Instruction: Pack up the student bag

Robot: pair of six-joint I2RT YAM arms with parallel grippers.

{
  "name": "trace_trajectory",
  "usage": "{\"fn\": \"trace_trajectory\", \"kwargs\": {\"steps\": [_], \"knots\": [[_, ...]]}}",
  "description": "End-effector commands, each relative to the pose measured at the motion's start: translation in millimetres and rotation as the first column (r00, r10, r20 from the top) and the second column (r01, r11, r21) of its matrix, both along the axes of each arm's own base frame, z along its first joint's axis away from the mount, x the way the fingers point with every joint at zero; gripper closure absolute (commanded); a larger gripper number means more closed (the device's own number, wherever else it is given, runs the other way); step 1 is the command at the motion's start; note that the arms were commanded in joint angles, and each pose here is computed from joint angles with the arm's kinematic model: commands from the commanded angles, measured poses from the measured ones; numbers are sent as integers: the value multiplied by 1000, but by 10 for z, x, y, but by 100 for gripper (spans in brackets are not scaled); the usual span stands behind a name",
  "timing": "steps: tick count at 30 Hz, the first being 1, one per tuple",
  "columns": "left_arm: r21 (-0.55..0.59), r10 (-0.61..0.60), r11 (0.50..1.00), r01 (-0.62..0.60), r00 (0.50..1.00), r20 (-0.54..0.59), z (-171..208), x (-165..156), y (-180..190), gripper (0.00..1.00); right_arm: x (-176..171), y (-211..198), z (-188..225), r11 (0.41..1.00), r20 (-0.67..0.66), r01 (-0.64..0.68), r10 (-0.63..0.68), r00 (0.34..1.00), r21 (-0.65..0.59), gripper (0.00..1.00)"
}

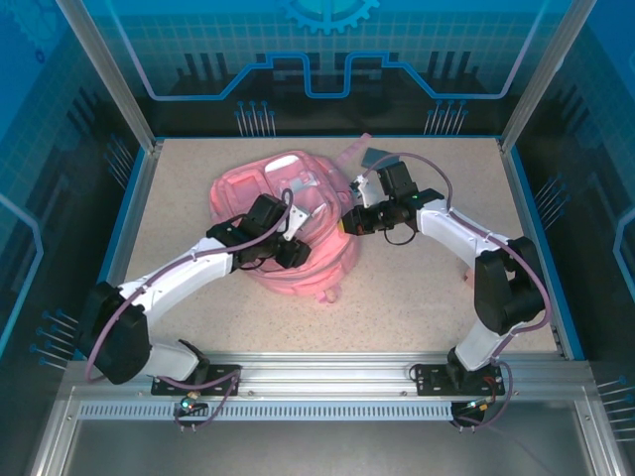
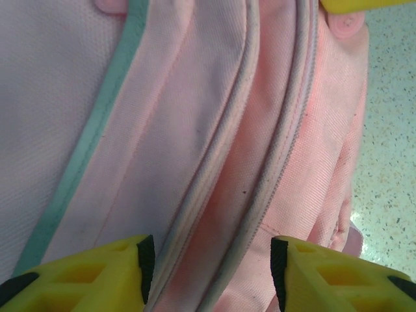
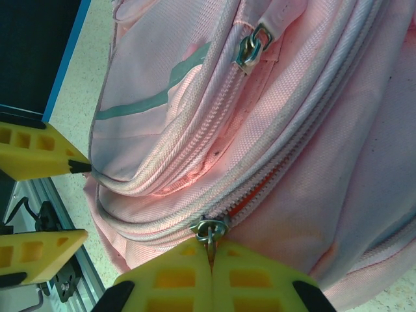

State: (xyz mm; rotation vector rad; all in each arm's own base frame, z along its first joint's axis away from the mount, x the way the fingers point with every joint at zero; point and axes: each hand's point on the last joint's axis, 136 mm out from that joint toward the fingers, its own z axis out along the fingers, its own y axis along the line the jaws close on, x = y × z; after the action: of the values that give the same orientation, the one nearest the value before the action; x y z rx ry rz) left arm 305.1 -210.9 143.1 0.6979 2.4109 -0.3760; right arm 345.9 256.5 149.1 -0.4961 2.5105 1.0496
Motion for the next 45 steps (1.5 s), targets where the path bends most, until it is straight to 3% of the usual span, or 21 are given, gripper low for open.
{"fn": "trace_trajectory", "kwargs": {"steps": [1, 4, 11, 16, 22, 24, 27, 31, 36, 40, 45], "knots": [[19, 40, 999, -41, 997, 63, 165, 112, 127, 47, 85, 12, 182, 999, 41, -12, 11, 999, 30, 100], [44, 65, 997, -66, 997, 38, 104, 133, 213, 48, 78, 15, 177, 999, 38, -14, 13, 999, 28, 100], [53, -19, 998, 24, 997, -79, -110, 54, 87, 44, 45, 33, 169, 999, 33, -27, 26, 999, 25, 100], [81, -10, 997, 17, 996, -83, -187, 164, 67, 45, 6, 63, 161, 999, 34, -47, 47, 998, 14, 100], [132, 60, 989, -58, 998, -12, -174, 391, 142, 72, -110, 96, 100, 996, 35, -80, 81, 996, -35, 100], [108, 74, 991, -75, 997, 12, -117, 438, 124, 84, -210, 136, 67, 993, 37, -104, 106, 994, -55, 100], [49, 95, 994, -97, 995, 44, -12, 479, 74, 94, -402, 234, -7, 988, 36, -136, 139, 990, -80, 100], [-57, 130, 991, -125, 987, 91, 180, 514, 4, 100, -706, 498, -128, 979, 23, -188, 190, 981, -81, 100], [-150, 149, 980, -130, 981, 122, 335, 528, -68, 100, -1016, 962, -129, 970, 6, -243, 243, 970, 19, 100], [-137, 152, 981, -135, 981, 124, 301, 504, -26, 100, -912, 887, -55, 991, 1, -125, 125, 992, 58, 99], [-131, 135, 984, -119, 984, 118, 240, 393, 13, 100, -576, 348, 248, 989, 8, 103, -105, 994, 109, 70]]}}
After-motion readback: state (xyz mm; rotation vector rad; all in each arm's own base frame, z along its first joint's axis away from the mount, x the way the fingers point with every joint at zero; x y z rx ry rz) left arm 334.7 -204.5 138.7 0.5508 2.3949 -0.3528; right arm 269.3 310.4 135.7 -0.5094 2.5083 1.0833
